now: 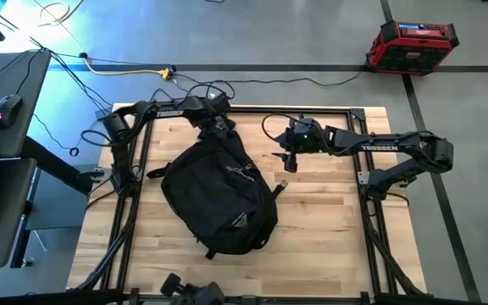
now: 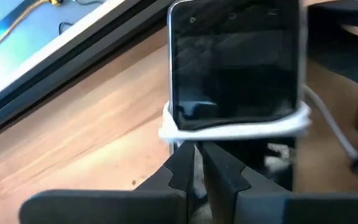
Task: Unpack backpack
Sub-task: Put the black phone wrapped in a white charger into the black backpack
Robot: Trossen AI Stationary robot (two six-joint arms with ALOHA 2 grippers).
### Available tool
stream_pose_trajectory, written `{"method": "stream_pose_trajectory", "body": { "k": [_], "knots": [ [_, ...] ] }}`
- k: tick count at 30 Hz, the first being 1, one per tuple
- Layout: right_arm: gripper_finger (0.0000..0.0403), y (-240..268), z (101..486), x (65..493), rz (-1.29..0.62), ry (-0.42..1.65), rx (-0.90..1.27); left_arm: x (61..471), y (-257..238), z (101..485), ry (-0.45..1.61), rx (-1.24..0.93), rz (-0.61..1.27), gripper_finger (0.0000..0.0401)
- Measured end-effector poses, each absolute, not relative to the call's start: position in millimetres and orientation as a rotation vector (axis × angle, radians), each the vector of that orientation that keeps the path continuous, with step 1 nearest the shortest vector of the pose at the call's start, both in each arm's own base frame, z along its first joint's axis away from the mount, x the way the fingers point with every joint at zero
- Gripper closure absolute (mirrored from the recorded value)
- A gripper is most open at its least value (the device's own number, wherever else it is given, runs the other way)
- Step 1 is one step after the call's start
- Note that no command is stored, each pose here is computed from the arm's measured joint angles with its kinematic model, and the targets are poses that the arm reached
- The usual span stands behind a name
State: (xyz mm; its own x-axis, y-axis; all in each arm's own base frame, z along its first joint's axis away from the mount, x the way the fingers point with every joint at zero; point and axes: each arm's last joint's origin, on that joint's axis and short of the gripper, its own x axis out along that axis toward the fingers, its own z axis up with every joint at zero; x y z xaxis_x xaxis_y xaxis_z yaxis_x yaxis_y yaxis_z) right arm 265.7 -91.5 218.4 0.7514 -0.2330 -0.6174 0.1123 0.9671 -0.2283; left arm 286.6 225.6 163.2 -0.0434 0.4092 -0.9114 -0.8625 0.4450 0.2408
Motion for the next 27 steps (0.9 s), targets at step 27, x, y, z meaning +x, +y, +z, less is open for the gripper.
{"method": "stream_pose_trajectory", "body": {
  "k": [27],
  "knots": [
    [0.0164,-91.6,218.9,266.3,-0.188,0.688,-0.181,330.5,230.5,199.8,1.016,-0.310,1.020,0.0401]
  ]
}}
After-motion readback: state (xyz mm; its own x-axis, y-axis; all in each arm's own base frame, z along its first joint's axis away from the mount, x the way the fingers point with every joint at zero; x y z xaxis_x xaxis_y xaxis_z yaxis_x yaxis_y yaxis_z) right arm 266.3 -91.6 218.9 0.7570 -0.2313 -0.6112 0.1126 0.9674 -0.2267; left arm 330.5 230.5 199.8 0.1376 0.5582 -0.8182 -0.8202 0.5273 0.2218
